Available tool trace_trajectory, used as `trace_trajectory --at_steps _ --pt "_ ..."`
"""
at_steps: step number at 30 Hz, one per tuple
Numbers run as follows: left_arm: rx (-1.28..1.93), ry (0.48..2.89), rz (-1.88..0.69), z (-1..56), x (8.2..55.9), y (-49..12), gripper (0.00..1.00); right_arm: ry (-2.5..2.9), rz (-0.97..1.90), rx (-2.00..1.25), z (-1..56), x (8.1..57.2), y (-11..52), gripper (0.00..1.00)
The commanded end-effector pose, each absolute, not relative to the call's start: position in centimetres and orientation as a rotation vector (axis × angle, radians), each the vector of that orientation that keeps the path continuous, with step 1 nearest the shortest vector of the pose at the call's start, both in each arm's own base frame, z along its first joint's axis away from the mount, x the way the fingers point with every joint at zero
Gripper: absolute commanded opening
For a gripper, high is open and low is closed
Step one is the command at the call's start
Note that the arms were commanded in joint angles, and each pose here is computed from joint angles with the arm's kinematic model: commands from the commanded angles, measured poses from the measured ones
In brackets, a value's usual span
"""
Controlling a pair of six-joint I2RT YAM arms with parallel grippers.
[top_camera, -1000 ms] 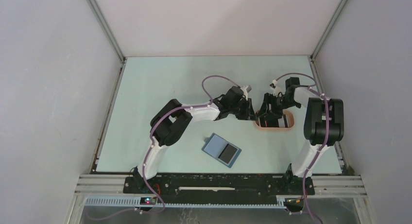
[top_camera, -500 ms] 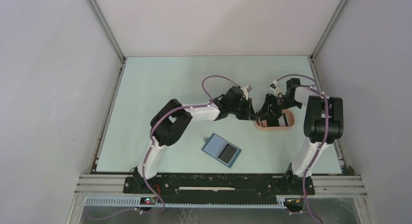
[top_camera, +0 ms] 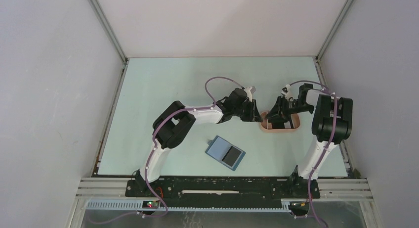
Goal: Put the credit cards into the card holder
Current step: Pick up the credit card from the storage box.
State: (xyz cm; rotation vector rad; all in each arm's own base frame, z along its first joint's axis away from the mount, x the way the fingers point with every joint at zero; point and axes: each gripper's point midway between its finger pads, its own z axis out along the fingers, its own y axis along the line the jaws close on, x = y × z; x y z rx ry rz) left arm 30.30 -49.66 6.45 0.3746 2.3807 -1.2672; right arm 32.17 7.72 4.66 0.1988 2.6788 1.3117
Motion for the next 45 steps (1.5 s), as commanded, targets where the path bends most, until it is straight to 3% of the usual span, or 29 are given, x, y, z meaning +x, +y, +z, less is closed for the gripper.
trace_trajectory --at_steps 1,23,30,45 --pt "0.380 2.278 -1.321 10.0 30.7 -49.5 0.29 2.672 1.330 0.254 4.4 32.3 6.4 0.48" --pt "0.389 2.243 -1.331 11.3 30.7 -48.8 0.29 2.627 1.387 0.325 4.4 31.9 4.4 0.54" --pt "0.396 2.239 -1.319 11.5 30.4 -48.2 0.29 2.633 1.369 0.289 4.6 32.1 4.6 0.38" --pt "0.396 2.230 -1.297 11.9 30.2 -47.0 0.29 2.599 1.335 0.294 5.7 32.2 3.4 0.35"
